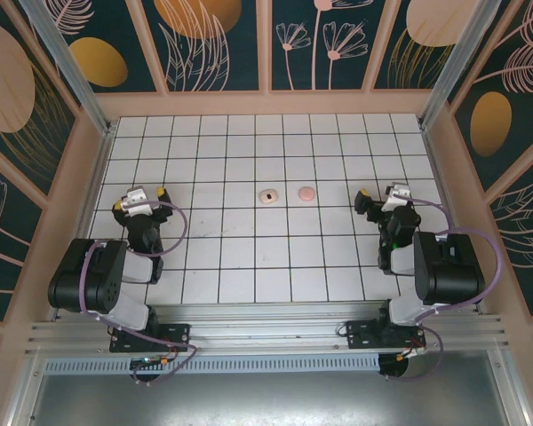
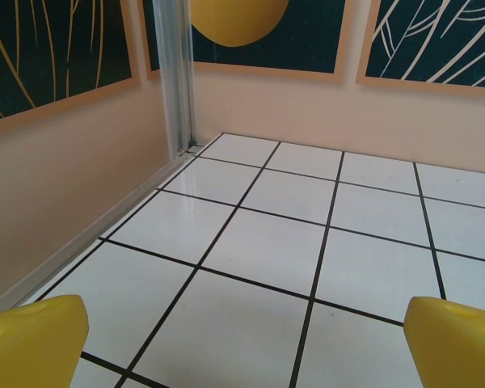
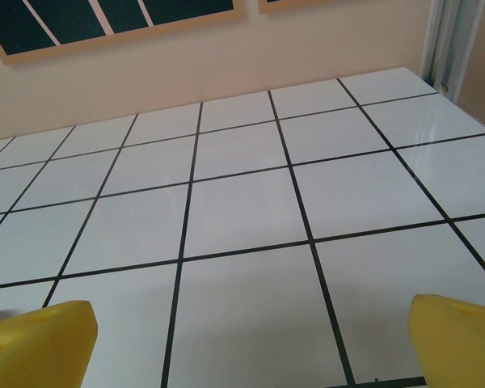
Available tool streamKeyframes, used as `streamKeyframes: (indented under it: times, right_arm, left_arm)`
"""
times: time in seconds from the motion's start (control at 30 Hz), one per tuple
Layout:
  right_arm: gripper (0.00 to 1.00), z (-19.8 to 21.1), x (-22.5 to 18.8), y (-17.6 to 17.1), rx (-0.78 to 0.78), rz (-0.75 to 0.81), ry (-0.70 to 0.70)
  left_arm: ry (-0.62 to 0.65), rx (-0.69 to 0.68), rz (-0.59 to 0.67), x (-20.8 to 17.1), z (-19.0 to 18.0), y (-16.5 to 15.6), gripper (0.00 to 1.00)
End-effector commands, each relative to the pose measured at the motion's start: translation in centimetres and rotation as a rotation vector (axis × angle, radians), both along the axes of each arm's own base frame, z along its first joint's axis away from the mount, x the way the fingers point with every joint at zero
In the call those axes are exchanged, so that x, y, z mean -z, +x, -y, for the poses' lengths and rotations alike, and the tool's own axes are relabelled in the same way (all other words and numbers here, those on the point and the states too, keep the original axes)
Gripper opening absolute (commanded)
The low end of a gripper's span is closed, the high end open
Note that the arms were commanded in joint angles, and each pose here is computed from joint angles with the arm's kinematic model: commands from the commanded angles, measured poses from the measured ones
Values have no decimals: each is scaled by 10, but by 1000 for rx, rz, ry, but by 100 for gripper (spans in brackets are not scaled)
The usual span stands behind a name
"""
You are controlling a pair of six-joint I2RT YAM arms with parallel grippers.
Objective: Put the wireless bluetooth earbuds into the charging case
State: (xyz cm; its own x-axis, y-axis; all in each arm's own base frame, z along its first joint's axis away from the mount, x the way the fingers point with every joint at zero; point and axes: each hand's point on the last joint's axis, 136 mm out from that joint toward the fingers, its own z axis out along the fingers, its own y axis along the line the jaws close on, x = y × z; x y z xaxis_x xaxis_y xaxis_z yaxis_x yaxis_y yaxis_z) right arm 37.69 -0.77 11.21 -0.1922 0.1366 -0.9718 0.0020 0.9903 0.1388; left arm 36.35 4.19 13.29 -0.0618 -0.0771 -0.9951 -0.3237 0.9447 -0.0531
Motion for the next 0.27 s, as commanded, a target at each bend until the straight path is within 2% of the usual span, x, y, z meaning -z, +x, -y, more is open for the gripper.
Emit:
streamKeyframes:
  times: [0.0, 0.23]
  right_arm:
    - [99, -3, -8, 1, -15, 42, -23]
    - [99, -3, -9, 1, -17, 44, -21]
  left_arm:
    - [-17, 10, 22, -6, 1, 2, 99]
    - [-16, 14, 27, -7, 2, 1, 99]
